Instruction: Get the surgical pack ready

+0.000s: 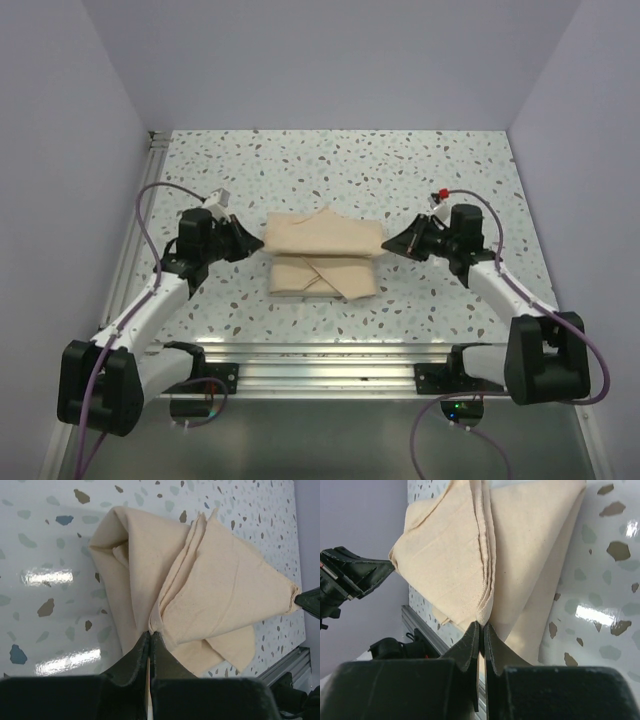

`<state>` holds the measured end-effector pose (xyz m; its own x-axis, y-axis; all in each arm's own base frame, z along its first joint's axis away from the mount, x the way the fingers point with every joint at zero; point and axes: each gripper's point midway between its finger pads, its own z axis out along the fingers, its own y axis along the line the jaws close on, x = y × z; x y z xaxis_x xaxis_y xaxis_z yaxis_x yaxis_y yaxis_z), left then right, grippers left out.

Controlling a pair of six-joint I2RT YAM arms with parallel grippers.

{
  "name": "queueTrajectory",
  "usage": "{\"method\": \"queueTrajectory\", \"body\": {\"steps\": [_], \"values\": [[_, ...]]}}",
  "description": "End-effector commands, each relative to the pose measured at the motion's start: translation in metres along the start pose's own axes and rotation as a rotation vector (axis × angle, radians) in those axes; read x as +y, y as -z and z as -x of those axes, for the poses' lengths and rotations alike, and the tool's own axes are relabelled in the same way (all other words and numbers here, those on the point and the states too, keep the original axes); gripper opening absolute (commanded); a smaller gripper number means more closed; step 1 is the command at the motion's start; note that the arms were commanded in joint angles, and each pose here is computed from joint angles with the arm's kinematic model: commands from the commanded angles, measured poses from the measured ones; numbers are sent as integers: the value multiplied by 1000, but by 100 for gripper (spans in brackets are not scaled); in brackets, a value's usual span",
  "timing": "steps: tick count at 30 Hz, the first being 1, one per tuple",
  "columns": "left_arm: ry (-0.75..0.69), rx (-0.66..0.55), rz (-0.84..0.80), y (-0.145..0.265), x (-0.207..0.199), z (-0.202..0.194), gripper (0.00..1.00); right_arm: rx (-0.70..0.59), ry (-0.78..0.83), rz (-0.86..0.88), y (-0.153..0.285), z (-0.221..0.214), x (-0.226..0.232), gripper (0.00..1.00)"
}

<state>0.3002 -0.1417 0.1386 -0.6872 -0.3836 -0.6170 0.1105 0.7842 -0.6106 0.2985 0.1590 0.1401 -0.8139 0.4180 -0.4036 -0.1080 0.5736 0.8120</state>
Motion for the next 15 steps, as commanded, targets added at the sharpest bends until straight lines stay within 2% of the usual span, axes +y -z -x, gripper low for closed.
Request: {"method": "queueTrajectory", "body": {"steps": [1,7,11,12,13,14,15], "values": [[32,8,94,4,26,-20,0,-12,-14,-69,3,-22,-24,0],[68,74,153,-1,55,-65,0,22,-63,-141,-2,-58,-58,4],[82,103,154,-4,61,-85,2,35,-43,-151,-4,-68,-58,14],[84,103,162,-3,63,-88,7,36,-34,-152,-3,-69,-56,19],[71,72,141,-4,59,-82,20,33,-25,-160,-3,-69,-56,22],[62,42,131,-1,56,-76,26,31,-8,-153,-2,-69,-51,24],[58,24,141,1,57,-73,31,37,2,-161,-1,-70,-50,33]]}}
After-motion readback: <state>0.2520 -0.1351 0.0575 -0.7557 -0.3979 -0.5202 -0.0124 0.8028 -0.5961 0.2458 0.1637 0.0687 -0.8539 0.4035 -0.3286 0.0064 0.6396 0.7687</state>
